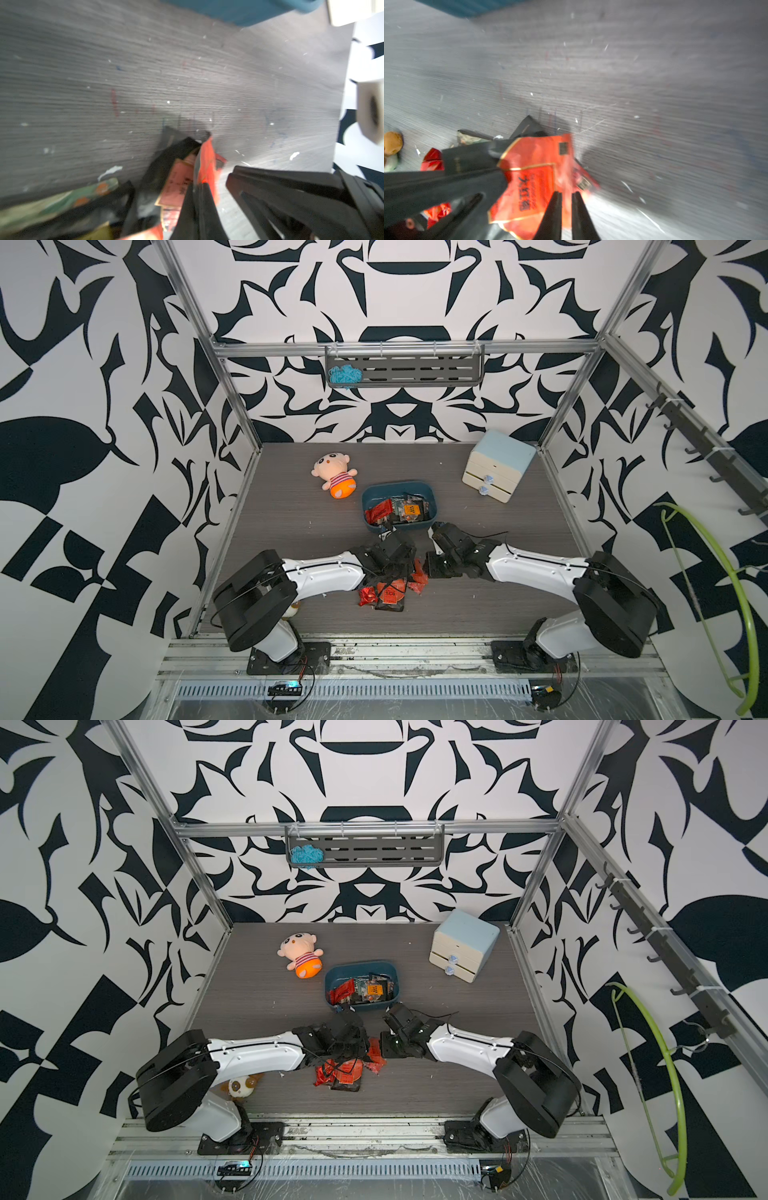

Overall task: Put the tea bags into the storage box
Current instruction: Pick up the tea bag from the center of the board.

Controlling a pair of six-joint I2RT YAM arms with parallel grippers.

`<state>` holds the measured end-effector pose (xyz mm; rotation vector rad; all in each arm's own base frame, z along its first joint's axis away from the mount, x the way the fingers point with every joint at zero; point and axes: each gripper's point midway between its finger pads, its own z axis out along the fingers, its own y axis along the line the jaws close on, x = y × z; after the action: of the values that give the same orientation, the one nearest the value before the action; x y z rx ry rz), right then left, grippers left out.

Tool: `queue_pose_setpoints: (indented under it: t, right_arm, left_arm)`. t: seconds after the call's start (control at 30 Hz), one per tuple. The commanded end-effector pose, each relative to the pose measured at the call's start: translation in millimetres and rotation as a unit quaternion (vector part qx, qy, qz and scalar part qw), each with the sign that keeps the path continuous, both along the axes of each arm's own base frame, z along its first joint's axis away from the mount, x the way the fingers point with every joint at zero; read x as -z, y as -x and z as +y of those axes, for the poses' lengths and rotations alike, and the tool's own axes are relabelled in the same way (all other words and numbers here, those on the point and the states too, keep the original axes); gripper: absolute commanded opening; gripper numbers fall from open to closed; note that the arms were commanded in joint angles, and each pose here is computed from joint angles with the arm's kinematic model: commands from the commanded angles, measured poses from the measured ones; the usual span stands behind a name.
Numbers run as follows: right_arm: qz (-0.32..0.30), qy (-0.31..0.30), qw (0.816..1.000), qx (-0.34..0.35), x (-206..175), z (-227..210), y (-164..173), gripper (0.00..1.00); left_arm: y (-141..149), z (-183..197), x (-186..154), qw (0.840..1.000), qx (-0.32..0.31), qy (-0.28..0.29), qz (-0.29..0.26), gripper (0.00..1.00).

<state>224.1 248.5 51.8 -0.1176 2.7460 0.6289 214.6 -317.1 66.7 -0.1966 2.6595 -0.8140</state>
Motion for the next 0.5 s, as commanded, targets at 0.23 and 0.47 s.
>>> queue_pose_setpoints:
  t: [0.23, 0.47]
  right_arm:
    - [-0.120, 0.060, 0.989, 0.056, -56.2, -48.7, -23.0, 0.25]
    - [-0.176, 0.054, 0.979, 0.090, -76.7, -70.5, -25.0, 0.26]
  left_arm:
    - [2.6, 49.4, -42.9, 0.997, -0.019, -0.060, -0.051, 0.00]
    - [-18.0, 59.8, -106.3, 0.986, -0.008, -0.099, -0.138, 0.00]
